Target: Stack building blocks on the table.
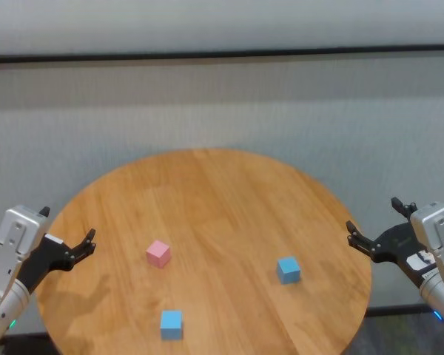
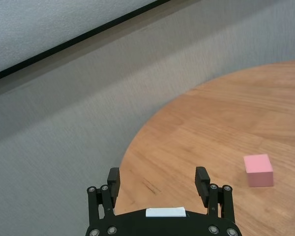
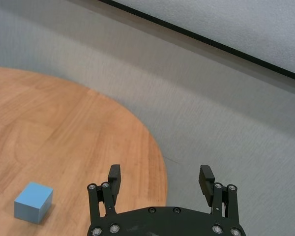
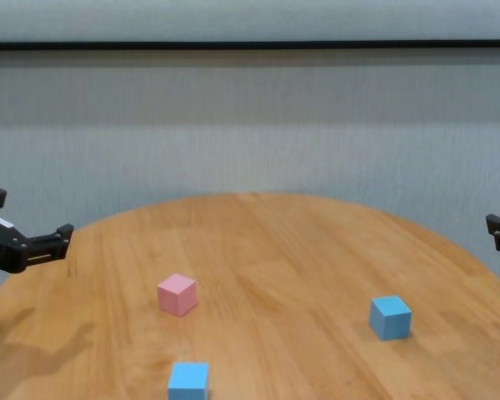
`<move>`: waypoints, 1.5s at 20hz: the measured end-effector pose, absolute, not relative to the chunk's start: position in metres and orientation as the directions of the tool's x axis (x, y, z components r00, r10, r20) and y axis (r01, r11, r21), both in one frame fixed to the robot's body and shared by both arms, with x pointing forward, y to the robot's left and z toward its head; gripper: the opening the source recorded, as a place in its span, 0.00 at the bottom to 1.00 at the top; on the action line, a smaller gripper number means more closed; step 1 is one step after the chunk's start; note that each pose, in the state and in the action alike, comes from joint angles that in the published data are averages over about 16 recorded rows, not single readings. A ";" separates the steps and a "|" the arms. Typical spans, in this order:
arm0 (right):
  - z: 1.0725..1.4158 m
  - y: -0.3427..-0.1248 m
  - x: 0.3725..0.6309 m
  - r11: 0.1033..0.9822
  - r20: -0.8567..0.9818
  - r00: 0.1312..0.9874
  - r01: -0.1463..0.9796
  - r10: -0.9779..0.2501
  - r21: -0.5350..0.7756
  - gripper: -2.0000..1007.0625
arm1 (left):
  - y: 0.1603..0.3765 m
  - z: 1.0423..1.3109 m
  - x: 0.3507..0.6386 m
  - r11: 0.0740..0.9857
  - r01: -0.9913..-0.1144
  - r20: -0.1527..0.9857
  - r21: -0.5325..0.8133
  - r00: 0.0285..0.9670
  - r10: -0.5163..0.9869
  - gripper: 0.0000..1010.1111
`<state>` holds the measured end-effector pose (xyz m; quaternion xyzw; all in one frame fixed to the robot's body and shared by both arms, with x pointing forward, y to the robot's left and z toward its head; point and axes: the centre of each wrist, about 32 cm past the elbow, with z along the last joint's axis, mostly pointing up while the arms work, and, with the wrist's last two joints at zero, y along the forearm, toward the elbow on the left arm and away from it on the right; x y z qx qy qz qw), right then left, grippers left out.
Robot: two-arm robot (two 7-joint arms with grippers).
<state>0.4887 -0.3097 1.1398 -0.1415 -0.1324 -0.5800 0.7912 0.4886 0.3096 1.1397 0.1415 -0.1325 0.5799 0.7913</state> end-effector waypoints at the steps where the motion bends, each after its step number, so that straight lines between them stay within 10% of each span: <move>1: 1.140 -0.310 0.489 0.287 0.374 0.292 0.955 -0.880 -0.070 0.99 | 0.310 1.140 0.489 0.287 -0.955 0.374 0.070 0.292 0.880 0.99; 16: 1.140 -0.310 0.489 0.287 0.374 0.292 0.955 -0.880 -0.070 0.99 | 0.317 1.150 0.485 0.357 -0.932 0.397 0.069 0.353 0.847 0.99; 30: 1.140 -0.310 0.489 0.287 0.374 0.292 0.955 -0.880 -0.070 0.99 | 0.344 1.169 0.466 0.613 -0.780 0.382 0.129 0.610 0.695 0.99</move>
